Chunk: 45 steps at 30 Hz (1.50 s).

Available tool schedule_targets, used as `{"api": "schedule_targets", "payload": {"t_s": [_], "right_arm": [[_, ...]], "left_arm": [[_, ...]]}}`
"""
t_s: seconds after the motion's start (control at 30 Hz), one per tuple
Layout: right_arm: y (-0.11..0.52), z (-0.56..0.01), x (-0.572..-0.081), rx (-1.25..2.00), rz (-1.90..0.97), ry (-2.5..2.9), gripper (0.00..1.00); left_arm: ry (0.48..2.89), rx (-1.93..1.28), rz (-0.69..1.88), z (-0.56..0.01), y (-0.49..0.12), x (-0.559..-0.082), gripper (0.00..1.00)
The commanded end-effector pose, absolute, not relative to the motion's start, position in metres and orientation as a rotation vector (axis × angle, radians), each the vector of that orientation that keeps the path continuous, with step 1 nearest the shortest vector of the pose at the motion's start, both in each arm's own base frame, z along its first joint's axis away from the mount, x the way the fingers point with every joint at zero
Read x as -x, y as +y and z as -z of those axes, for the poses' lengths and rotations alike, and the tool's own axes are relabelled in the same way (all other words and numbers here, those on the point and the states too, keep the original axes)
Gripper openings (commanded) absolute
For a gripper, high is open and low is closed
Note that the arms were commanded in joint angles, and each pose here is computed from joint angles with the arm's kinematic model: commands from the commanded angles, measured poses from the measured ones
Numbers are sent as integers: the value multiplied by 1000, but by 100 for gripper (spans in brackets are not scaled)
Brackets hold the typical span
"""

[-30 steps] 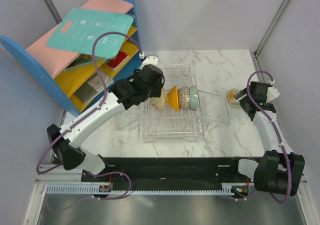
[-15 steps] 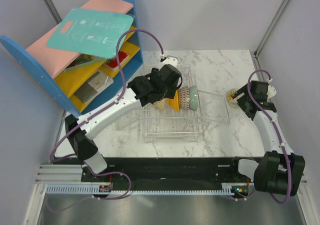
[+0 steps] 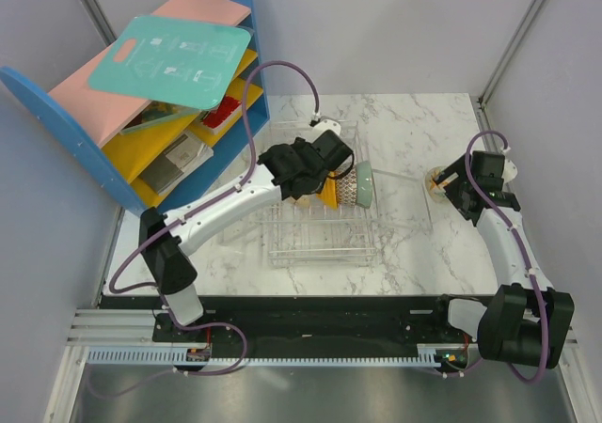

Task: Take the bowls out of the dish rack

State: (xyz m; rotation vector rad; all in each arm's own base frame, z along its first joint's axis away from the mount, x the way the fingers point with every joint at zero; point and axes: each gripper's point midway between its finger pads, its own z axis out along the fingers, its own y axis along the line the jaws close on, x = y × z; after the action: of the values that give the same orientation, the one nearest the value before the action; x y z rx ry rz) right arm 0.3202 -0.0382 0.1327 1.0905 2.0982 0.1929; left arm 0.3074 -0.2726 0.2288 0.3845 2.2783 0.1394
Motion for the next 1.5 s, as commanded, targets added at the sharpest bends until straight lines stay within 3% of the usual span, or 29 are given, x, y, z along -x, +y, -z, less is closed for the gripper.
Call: {"api": "schedule_targets", "payload": {"t_s": [0.0, 0.13, 0.6, 0.7, 0.8, 0.93, 1.27, 1.47], "right_arm": [[-36, -135, -329, -1064, -230, 2084, 91], [-33, -128, -329, -1065, -249, 2099, 91], [-28, -115, -331, -1052, -276, 2135, 91], [-27, -111, -331, -1055, -277, 2142, 91], [-23, -108, -331, -1048, -305, 2153, 91], [-21, -105, -331, -1043, -311, 2161, 91], [-18, -103, -332, -1025, -330, 2172, 91], [-11, -135, -345, -921, -410, 2100, 91]], "left_arm": [[2237, -373, -216, -236, -273, -310, 50], [2229, -405, -273, -231, -277, -310, 39], [2304, -442, -509, -191, -273, -300, 38], [2300, -443, -538, -190, -271, -299, 28], [2298, -453, -560, -187, -271, -300, 6], [2298, -462, -566, -186, -275, -300, 2], [2254, -430, -562, -205, -279, -302, 2], [2223, -413, -564, -221, -279, -307, 2]]}}
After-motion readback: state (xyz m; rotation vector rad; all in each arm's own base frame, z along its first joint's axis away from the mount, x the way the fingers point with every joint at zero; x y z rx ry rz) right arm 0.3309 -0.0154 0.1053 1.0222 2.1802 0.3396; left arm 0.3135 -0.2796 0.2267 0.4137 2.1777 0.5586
